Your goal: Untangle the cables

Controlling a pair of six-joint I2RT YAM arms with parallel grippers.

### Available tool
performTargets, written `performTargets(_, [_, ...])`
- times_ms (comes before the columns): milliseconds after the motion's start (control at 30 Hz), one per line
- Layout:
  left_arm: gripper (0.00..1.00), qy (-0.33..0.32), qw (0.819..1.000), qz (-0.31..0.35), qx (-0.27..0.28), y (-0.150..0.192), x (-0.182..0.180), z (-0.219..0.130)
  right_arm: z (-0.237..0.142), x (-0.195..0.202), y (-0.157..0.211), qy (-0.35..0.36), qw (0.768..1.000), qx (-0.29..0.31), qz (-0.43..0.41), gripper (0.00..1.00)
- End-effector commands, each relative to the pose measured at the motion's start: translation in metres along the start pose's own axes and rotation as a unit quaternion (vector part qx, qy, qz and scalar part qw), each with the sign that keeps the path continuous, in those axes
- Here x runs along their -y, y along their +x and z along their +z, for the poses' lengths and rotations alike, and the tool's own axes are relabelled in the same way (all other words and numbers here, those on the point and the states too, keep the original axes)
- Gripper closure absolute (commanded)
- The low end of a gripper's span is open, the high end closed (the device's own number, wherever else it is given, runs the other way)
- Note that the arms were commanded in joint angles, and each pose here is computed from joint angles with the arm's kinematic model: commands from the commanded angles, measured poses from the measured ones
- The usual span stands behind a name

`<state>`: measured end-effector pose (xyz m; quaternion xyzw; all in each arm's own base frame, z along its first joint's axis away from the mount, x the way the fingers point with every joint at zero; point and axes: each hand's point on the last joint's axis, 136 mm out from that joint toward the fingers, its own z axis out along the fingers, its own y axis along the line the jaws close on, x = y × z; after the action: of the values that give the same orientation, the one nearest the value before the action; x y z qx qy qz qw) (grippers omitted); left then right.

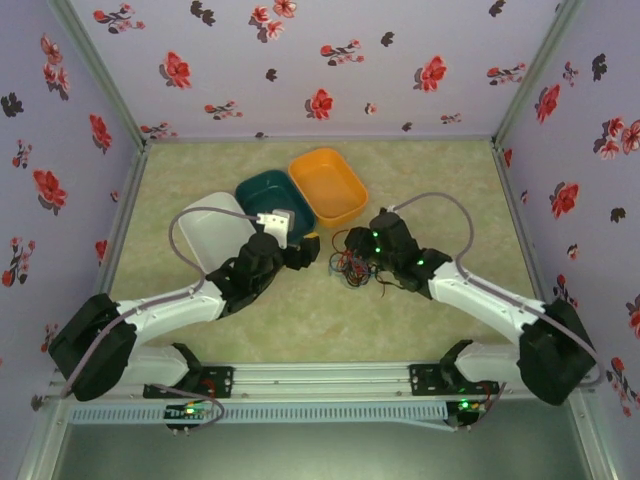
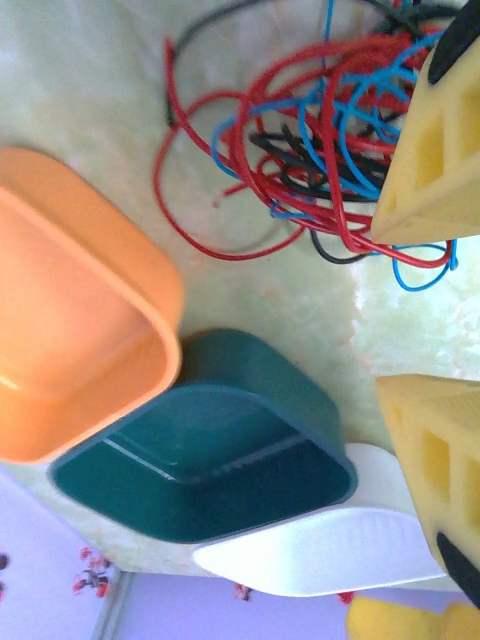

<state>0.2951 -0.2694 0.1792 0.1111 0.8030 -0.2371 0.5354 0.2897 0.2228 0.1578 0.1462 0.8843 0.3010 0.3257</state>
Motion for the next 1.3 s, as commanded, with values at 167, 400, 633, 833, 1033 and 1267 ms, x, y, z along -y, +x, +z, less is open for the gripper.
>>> performTargets(167, [0.2,0.083,0.996,0.01,-0.04,0.015,0.035,0.015,-0.056,0.043,-0.049,0.14,0.983,0.066,-0.094,0.5])
performTargets(400, [0.26,0.144,0.984,0.036,-0.103,0.041,0.072,0.032,-0.042,0.055,-0.05,0.133,0.988,0.003,-0.083,0.6])
performTargets(633, [0.33,0.164,0.969,0.079,-0.167,0.074,0.092,0.051,-0.021,0.058,-0.04,0.117,0.986,-0.059,-0.099,0.61])
performTargets(833, [0.33,0.167,0.963,0.088,-0.191,0.088,0.095,0.064,-0.003,0.067,-0.026,0.123,0.979,-0.103,-0.122,0.59])
performTargets(1033, [0.33,0.167,0.961,0.089,-0.2,0.092,0.099,0.075,0.015,0.07,-0.016,0.116,0.975,-0.136,-0.134,0.6])
performTargets(1267, [0.48,0.161,0.96,0.084,-0.214,0.102,0.098,0.082,0.031,0.069,-0.008,0.099,0.972,-0.156,-0.142,0.61])
